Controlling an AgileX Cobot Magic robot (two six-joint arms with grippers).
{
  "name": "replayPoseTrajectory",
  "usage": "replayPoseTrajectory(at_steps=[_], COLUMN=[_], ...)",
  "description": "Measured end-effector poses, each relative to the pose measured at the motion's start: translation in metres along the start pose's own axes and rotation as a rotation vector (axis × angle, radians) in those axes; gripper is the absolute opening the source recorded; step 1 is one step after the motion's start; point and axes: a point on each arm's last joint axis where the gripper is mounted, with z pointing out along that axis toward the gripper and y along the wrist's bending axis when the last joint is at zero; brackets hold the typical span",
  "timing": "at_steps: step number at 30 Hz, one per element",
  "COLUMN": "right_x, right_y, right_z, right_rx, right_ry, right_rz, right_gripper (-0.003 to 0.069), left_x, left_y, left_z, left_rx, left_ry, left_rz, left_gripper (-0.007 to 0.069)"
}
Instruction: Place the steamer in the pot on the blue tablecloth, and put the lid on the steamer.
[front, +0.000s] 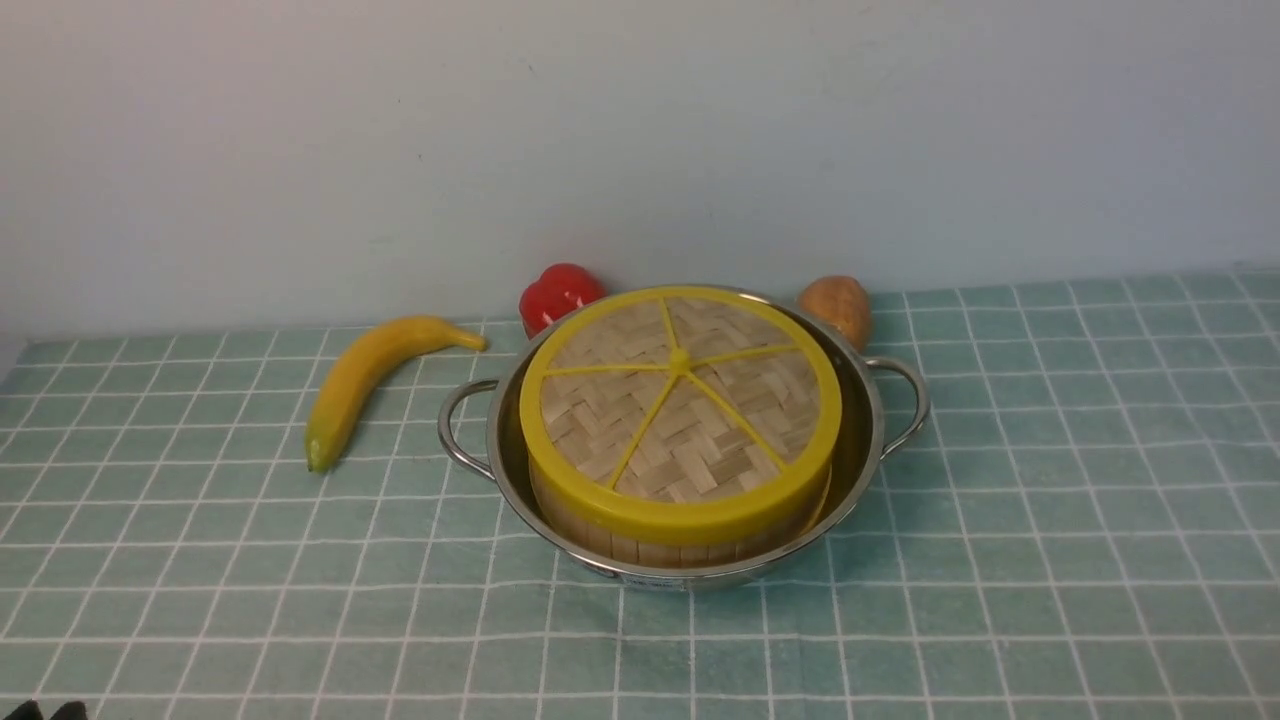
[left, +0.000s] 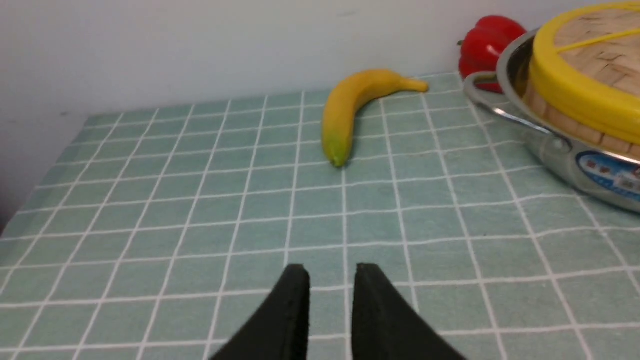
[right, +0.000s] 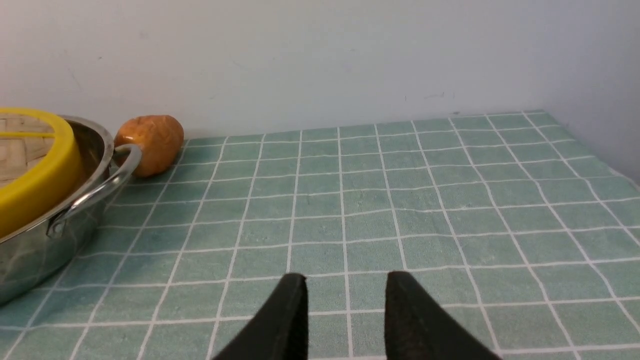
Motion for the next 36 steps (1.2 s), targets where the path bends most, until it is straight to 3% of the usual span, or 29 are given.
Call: replayPoseTrajectory(at_steps=[5,36], right_x=[0.000,0.000], right_y=[0.000,0.000], right_z=[0.000,0.000], right_rx=[0.000,0.000], right_ry=[0.000,-0.001], right_rz=[0.000,0.001], right_gripper=[0.0240,0.0240], left_x=[0.008,0.017], left_y=[0.003,0.000], left_z=[-0.003,0.002], left_rx=[-0.046,-0.019], left_ry=[-0.024,-0.046], left_rz=[0.000,-0.066], left_gripper=[0.0138,0.0187])
